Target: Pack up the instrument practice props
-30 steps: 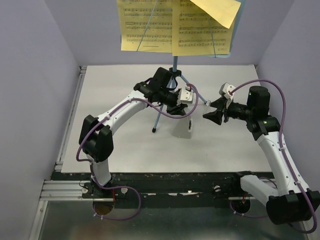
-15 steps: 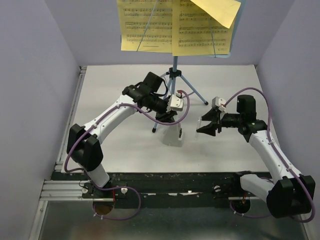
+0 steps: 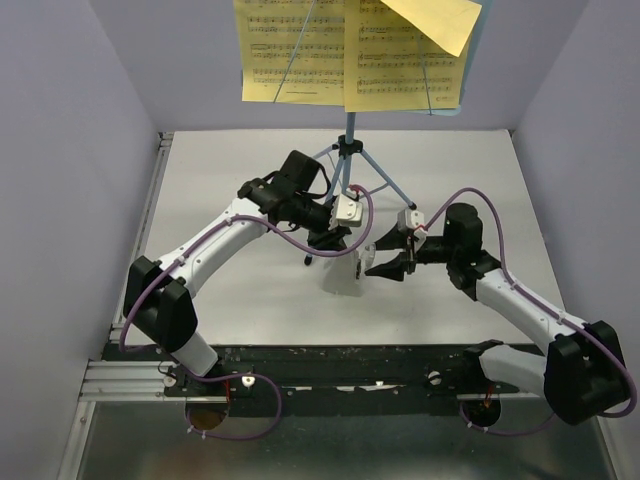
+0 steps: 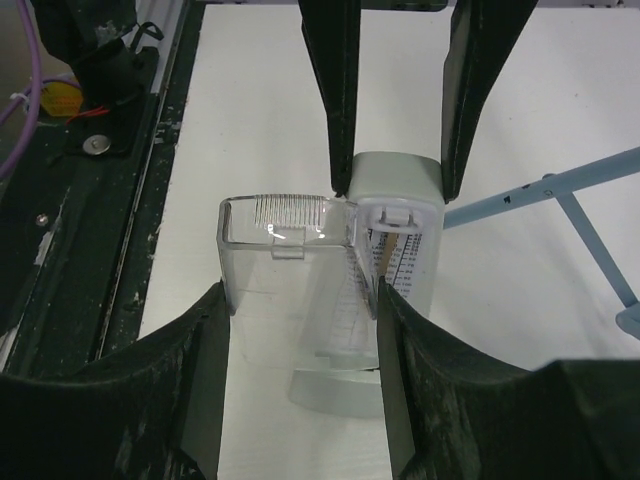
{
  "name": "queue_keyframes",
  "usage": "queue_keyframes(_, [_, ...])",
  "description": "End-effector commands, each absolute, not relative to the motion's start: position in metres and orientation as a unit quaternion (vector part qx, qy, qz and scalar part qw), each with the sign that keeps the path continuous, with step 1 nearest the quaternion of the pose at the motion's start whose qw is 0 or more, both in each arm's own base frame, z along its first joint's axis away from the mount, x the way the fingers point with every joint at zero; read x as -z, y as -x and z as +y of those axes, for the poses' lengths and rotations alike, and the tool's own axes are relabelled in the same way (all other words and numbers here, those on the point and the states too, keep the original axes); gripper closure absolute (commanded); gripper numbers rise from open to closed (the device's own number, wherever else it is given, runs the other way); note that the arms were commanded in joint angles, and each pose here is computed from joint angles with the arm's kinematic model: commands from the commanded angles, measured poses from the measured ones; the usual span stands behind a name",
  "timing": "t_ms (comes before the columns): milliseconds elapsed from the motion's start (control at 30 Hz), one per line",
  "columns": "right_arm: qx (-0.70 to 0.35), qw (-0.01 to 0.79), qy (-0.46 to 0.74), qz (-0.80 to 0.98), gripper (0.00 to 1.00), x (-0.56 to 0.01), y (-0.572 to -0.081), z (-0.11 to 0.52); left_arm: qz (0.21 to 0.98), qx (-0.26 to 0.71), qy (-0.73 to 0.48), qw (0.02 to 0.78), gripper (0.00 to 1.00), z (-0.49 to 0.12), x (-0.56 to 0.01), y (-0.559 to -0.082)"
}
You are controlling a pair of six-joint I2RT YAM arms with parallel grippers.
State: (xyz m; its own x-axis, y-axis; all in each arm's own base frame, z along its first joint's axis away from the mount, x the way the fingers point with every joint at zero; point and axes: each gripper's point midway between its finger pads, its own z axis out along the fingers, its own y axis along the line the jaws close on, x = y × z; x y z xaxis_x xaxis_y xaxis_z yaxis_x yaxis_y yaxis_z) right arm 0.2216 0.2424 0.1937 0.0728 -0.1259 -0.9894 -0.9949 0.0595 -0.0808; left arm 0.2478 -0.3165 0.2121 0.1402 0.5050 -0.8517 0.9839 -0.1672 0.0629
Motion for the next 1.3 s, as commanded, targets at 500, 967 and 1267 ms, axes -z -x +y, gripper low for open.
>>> queue_keyframes(500, [-0.405,0.525,0.546,0.512,1.0,-0.181,-0.242,0.253,0.609,0.363,-0.657,0.257,0.94,-0.296,-0.18,-0.225])
queue_keyframes(967, [-0.395,0.511,0.562,0.517,1.0,-0.166,-0.243,0.257,0.609,0.354,-0.661,0.259,0.93,-0.293,-0.178,-0.226])
queue_keyframes(1267, [-0.38,0.518,0.562,0.522,1.0,-0.162,-0.256,0.261,0.609,0.354,-0.661,0.258,0.93,-0.294,-0.178,-0.225])
